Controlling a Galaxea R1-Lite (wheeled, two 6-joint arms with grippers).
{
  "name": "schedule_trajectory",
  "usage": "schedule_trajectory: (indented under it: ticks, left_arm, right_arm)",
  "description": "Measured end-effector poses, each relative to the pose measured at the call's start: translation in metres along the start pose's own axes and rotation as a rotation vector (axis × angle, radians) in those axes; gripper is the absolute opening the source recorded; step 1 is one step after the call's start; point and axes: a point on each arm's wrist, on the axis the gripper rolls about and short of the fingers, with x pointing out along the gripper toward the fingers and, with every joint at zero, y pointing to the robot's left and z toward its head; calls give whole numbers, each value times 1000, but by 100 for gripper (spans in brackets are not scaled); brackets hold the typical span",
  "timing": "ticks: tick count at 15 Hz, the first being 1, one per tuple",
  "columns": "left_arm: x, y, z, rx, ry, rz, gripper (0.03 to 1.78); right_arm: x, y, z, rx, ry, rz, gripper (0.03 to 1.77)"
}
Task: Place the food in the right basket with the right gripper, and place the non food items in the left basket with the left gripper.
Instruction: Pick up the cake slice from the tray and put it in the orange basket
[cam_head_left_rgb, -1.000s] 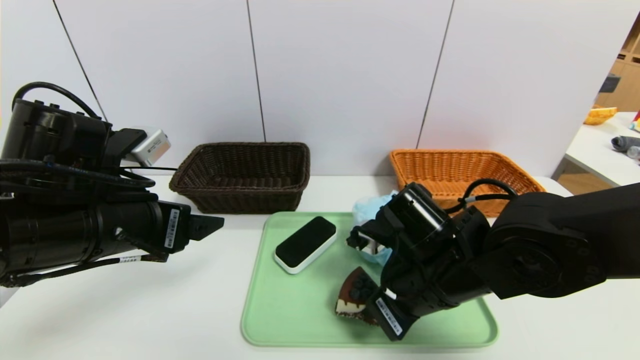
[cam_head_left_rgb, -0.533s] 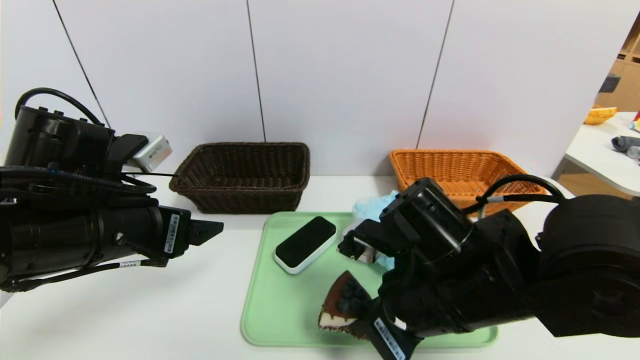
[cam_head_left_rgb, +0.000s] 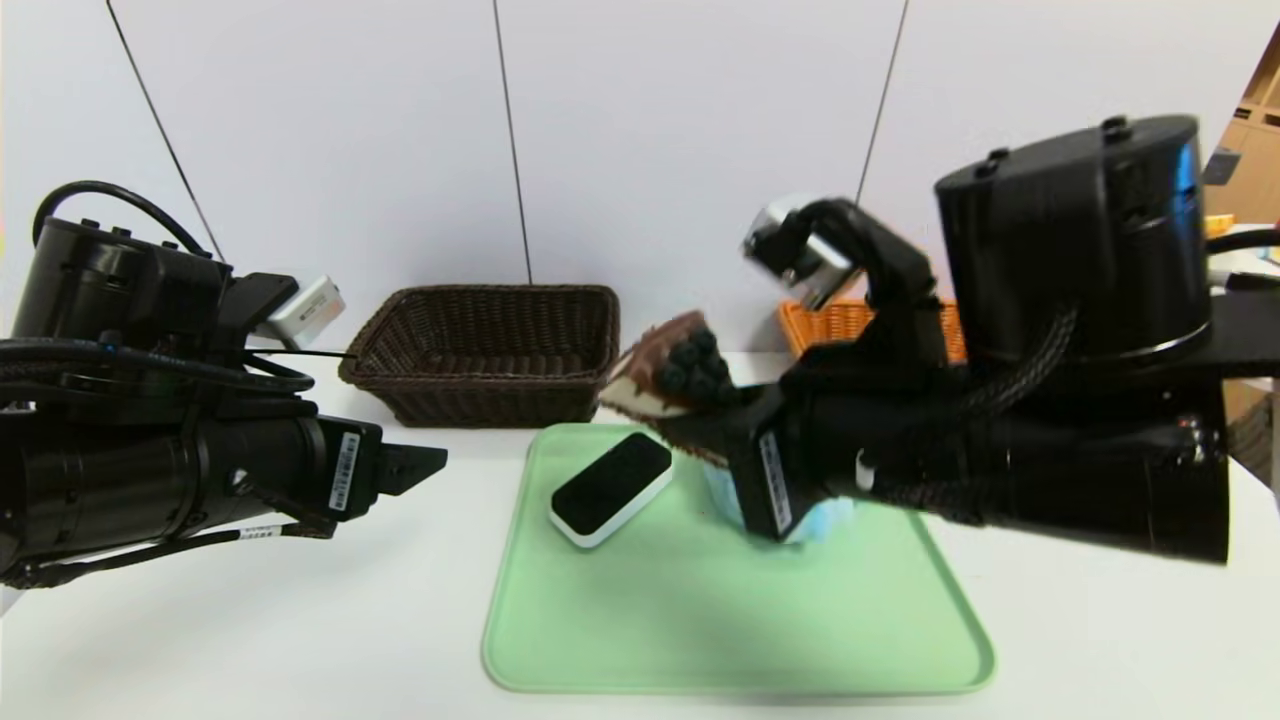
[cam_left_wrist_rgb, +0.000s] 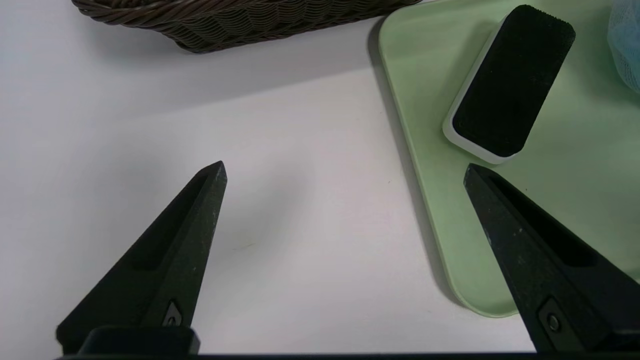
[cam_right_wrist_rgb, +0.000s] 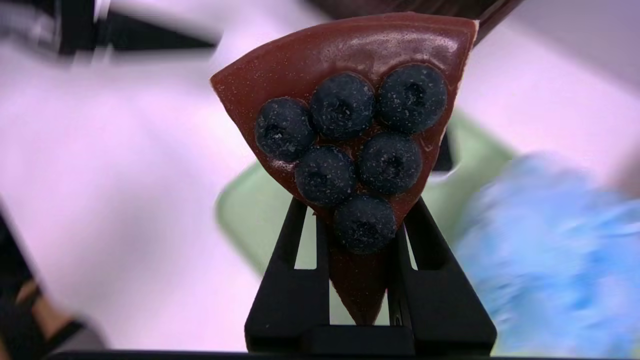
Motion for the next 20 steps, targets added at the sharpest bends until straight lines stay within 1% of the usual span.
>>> schedule_trajectory:
  ticks: [2,4,6,7,8,9,11,14,17,20]
  left_arm:
    - [1,0,-2,2,5,2,169]
    - [1,0,-3,3,12,1,169]
    - [1,0,-3,2,11,2,169]
    - [1,1,-3,2,11,2,169]
    - [0,1,-4,3,11,3,169]
    - [0,1,-3,3,10,2,169]
    - [0,1,-3,3,10,2,169]
    - [1,0,-4,3,13,1,169]
    - [1,1,-5,2,15,2,169]
    - [1,1,-5,3,17,3,169]
  right_arm:
    - [-7,-22,23,33,-113,-112,34]
    - [-15,-51,41,68,-181,-242,34]
    - [-21,-89,48,103,-210,-381,34]
    - [-25,-112,48,123,-212,-453,34]
    - [-27,-135,45,142,-207,-511,34]
    - [-30,-155,42,160,-201,-549,34]
    - [-30,-196,28,206,-172,-593,34]
    - [-18,-245,4,294,-155,-658,34]
    - [5,-274,-21,363,-134,-688,34]
    - [22,-290,-41,393,-89,-700,34]
